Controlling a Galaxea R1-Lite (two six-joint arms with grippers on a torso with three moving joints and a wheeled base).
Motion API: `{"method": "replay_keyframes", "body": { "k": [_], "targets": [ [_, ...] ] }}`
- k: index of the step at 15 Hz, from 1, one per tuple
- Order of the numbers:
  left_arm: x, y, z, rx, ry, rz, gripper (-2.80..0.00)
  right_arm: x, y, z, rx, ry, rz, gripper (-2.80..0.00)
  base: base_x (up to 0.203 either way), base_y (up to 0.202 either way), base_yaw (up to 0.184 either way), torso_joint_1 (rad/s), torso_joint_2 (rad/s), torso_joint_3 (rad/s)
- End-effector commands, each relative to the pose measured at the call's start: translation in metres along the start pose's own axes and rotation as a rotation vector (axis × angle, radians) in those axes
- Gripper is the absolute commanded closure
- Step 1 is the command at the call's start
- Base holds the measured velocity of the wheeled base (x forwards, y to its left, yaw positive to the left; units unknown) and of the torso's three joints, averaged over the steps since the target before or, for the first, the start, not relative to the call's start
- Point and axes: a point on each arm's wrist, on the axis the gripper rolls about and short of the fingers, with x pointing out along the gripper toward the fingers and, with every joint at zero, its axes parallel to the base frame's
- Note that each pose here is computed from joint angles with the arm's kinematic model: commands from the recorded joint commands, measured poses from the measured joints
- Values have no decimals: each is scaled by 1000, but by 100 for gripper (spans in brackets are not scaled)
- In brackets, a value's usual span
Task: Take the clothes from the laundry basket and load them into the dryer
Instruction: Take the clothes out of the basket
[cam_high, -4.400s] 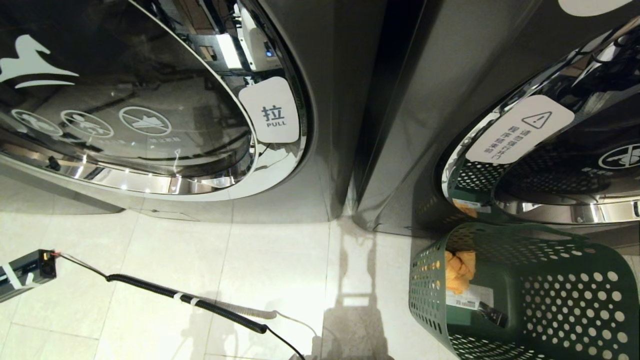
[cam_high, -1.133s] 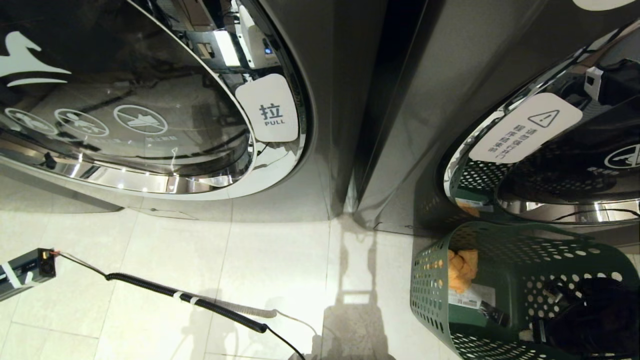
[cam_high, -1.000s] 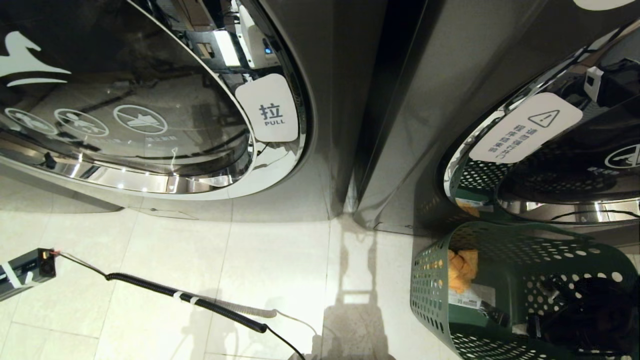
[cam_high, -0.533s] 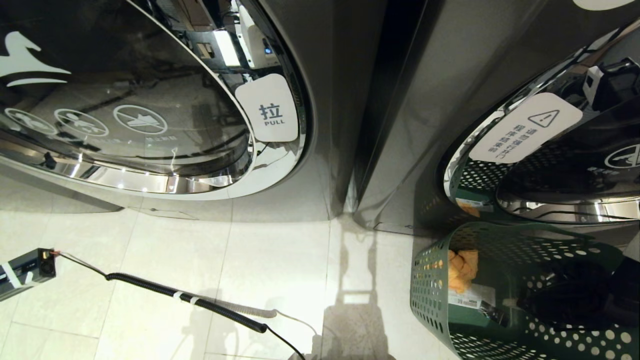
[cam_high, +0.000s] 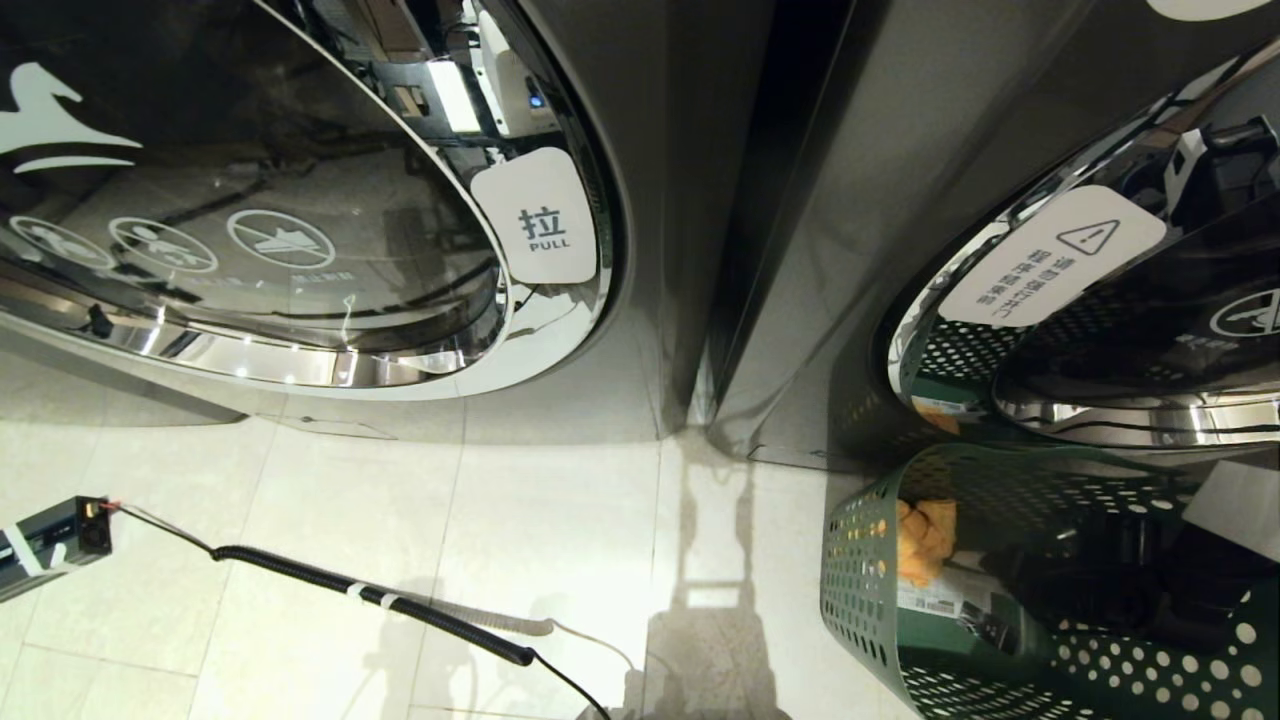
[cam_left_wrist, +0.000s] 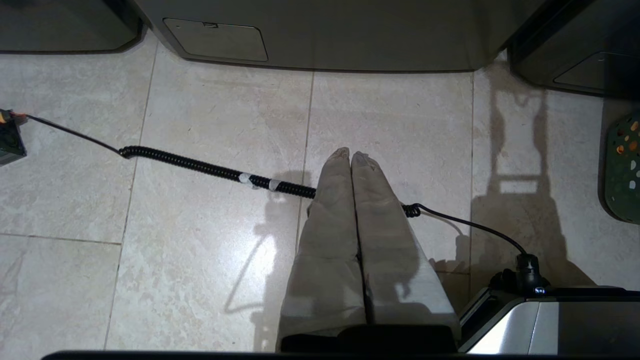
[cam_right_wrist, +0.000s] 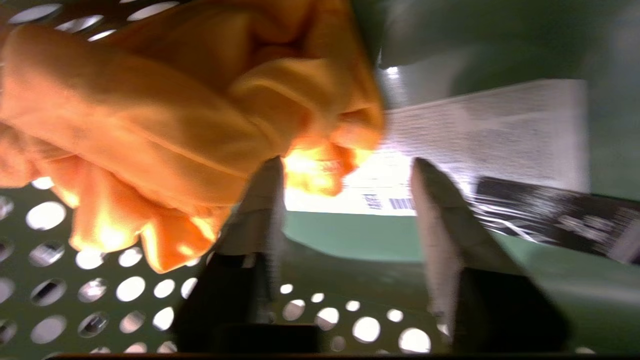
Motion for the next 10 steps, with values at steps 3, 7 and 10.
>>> {"method": "replay_keyframes", "body": {
  "k": [3, 7, 10],
  "targets": [
    [0, 0, 0, 0, 0, 0, 0, 10, -5, 4, -29, 4, 104, -280, 0, 0, 0, 0, 0, 0],
    [0, 0, 0, 0, 0, -1, 0, 10, 0, 9, -62, 6, 227, -280, 0, 0, 0, 0, 0, 0],
    [0, 0, 0, 0, 0, -1, 0, 5, 3, 6, -55, 30, 258, -280, 0, 0, 0, 0, 0, 0]
  ]
}}
